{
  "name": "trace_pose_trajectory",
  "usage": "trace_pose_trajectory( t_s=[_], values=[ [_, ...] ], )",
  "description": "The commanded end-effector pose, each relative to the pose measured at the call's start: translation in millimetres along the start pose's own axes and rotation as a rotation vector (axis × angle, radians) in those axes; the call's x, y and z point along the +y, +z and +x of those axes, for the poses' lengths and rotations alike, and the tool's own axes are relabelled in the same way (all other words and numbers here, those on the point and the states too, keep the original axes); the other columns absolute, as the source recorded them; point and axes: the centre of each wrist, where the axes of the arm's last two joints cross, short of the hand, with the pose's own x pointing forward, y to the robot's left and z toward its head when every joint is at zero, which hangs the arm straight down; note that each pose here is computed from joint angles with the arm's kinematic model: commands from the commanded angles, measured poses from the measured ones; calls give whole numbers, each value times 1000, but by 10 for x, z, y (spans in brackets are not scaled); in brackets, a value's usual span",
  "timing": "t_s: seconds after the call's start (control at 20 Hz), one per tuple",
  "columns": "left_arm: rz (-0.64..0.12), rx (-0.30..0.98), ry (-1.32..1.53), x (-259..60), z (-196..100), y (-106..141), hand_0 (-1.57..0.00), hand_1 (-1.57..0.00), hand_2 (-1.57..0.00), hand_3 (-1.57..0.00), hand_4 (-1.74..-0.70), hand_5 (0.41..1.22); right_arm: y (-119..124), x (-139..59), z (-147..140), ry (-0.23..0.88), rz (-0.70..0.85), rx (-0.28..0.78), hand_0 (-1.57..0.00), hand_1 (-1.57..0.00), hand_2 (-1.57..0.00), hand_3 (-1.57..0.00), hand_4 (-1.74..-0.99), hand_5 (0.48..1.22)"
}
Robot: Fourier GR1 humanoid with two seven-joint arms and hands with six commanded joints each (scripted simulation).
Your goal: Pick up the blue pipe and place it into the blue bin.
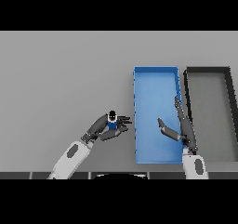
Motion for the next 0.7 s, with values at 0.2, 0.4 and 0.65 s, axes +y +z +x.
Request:
trace_pose_trajectory(
  t_s=[0.2, 0.4, 0.65],
  values=[
    [-58, -57, 5, -77, 293, -150, -1554, -1556, -1558, -1558, -1465, 1215, -54, -23, -7, 33, -7, 3, 1, 1, 1, 1, -1184, 643],
    [-100, -58, -7, -68, 462, -216, -1564, -1565, -1566, -1566, -1466, 1219, -45, -30, -13, 39, -16, -10, 1, 1, 1, 1, -1158, 643],
    [-98, -35, -17, -73, 477, -211, -1569, -1569, -1569, -1569, -1466, 1220, -7, -32, -79, 29, -19, -3, 1, 1, 1, 1, -1139, 643]
  ],
)
